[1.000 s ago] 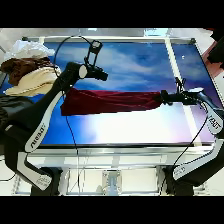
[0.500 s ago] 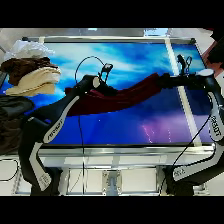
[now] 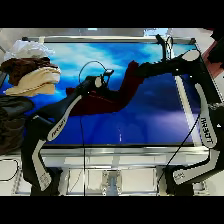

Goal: Fold the shirts.

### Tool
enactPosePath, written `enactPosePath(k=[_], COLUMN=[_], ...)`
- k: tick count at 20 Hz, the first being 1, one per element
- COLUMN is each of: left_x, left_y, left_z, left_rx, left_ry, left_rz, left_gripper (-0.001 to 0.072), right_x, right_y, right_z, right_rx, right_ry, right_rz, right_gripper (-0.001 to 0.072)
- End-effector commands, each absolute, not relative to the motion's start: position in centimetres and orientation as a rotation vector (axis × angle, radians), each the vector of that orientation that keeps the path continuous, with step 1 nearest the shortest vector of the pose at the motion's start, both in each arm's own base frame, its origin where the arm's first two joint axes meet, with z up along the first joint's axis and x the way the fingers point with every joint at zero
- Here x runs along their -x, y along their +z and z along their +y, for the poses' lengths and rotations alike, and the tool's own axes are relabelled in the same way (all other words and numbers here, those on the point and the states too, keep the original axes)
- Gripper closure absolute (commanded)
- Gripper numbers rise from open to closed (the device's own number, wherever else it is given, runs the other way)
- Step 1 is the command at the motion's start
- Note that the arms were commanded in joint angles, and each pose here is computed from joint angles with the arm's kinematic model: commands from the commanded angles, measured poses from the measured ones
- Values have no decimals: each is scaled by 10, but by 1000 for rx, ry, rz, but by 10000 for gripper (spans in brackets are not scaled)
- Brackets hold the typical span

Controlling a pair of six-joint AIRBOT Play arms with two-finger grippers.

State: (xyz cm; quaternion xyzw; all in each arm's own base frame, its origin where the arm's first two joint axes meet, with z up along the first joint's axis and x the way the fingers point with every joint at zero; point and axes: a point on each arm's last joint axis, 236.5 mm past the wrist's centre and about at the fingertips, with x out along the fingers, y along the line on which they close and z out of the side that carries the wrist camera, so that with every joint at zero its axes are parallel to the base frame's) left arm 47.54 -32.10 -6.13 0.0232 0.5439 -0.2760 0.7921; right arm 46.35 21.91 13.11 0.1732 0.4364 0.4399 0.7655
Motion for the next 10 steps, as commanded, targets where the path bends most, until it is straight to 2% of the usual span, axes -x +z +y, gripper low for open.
enactPosePath(k=[1,3,5,7,10], left_x=[-499,-513,-512,-502,-490], left_y=[13,78,134,171,193], left_z=[-262,-193,-130,-97,-71], left_rx=[-223,-355,-409,-360,-317], left_ry=[-508,-343,-188,-127,-81], left_rz=[1091,1008,940,900,888], left_gripper=[697,697,696,696,696], right_x=[-454,-450,-452,-454,-452], right_y=[129,133,141,141,110], right_z=[266,300,339,382,442], right_rx=[-315,-299,-297,-309,-414], right_ry=[972,989,984,973,951], right_rz=[949,909,830,753,746], right_gripper=[680,682,682,683,683])
